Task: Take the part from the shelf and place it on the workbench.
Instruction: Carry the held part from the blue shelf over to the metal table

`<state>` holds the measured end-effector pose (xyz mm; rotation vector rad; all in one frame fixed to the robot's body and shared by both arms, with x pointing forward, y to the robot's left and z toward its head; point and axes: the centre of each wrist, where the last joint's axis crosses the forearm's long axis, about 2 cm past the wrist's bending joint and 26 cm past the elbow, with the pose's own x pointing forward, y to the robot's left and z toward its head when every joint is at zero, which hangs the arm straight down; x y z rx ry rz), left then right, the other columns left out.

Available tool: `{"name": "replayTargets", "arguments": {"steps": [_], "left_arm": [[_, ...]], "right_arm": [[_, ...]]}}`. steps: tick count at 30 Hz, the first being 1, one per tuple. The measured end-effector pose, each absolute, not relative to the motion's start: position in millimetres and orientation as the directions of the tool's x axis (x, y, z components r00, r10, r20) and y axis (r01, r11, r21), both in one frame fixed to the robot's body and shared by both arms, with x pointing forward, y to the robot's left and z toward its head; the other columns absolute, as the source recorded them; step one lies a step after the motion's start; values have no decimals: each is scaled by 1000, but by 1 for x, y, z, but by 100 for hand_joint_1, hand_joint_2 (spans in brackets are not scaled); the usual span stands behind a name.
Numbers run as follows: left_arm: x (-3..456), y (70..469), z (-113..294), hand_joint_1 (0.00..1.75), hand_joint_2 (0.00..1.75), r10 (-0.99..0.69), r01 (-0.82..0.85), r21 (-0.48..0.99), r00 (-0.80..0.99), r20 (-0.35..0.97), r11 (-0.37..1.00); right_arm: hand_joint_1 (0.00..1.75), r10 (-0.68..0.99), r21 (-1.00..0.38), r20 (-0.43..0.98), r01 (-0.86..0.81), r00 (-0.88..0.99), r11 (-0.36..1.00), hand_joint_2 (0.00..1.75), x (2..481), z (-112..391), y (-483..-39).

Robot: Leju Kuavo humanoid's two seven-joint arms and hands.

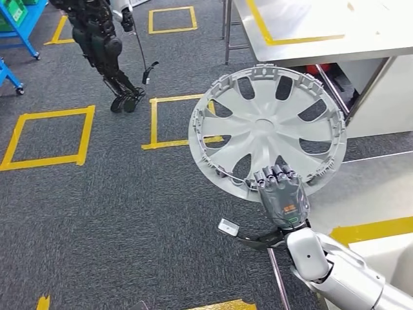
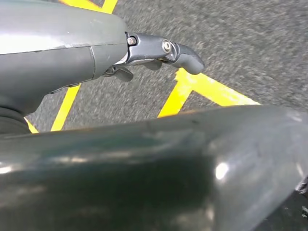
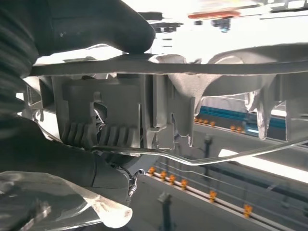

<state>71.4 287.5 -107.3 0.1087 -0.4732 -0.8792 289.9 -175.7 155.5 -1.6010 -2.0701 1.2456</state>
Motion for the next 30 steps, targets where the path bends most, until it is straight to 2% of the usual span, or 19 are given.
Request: {"name": "replayTargets", "arguments": {"steps": [30], "left_arm": [[70, 287, -108, 0, 0, -762, 716, 279, 544, 352, 640]], "right_arm": [[175, 881, -740, -295, 672, -370, 35, 175, 289, 155, -177]]}}
